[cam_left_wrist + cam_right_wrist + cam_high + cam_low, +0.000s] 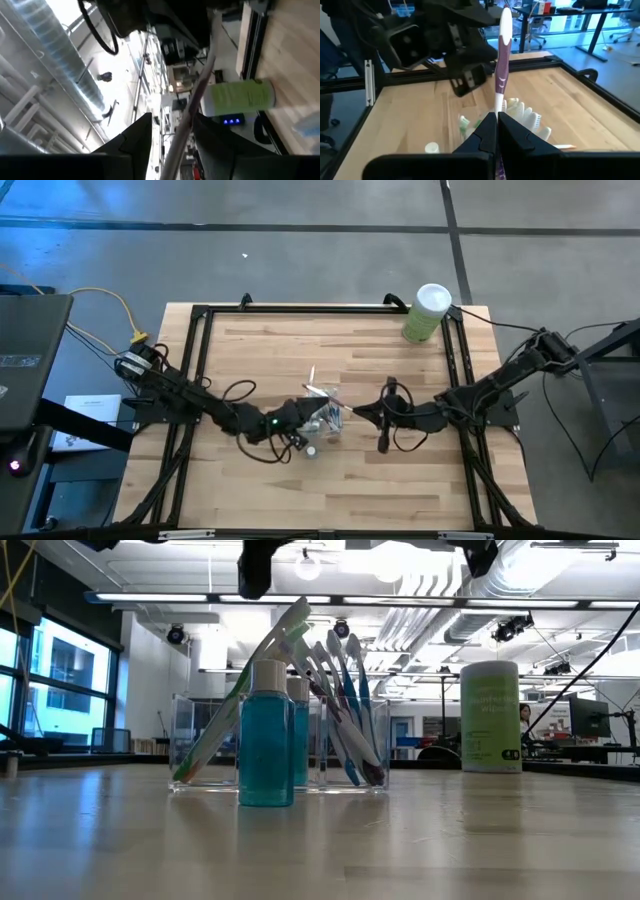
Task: Pick & Place toothbrushing station
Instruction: Put the violet toothbrush into the transparent organizer
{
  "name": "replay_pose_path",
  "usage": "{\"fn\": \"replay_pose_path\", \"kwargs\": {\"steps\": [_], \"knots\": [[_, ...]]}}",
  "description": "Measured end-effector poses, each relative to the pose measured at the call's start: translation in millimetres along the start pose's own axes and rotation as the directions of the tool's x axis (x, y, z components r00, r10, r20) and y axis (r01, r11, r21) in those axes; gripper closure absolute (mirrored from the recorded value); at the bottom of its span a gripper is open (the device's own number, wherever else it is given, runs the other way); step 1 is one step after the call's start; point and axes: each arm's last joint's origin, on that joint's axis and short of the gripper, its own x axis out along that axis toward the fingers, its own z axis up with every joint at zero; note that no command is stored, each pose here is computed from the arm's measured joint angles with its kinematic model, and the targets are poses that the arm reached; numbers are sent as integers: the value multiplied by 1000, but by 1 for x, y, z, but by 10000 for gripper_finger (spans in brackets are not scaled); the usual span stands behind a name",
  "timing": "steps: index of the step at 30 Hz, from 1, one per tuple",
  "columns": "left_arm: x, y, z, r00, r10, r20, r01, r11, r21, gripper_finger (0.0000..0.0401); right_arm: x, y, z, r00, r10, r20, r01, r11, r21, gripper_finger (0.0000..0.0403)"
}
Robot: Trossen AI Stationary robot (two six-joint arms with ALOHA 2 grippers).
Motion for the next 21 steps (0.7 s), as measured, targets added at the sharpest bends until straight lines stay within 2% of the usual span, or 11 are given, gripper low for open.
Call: {"fn": "replay_pose_path", "kwargs": {"steps": [16, 21], "knots": [[3, -4, -3, 999, -35, -32, 36, 999, 24, 263, 3, -2, 0, 999, 38, -12, -37, 999, 10, 399], [6, -6, -6, 998, -42, -54, 41, 999, -12, 263, 3, -2, 0, 999, 44, -16, -44, 999, 21, 399]]}}
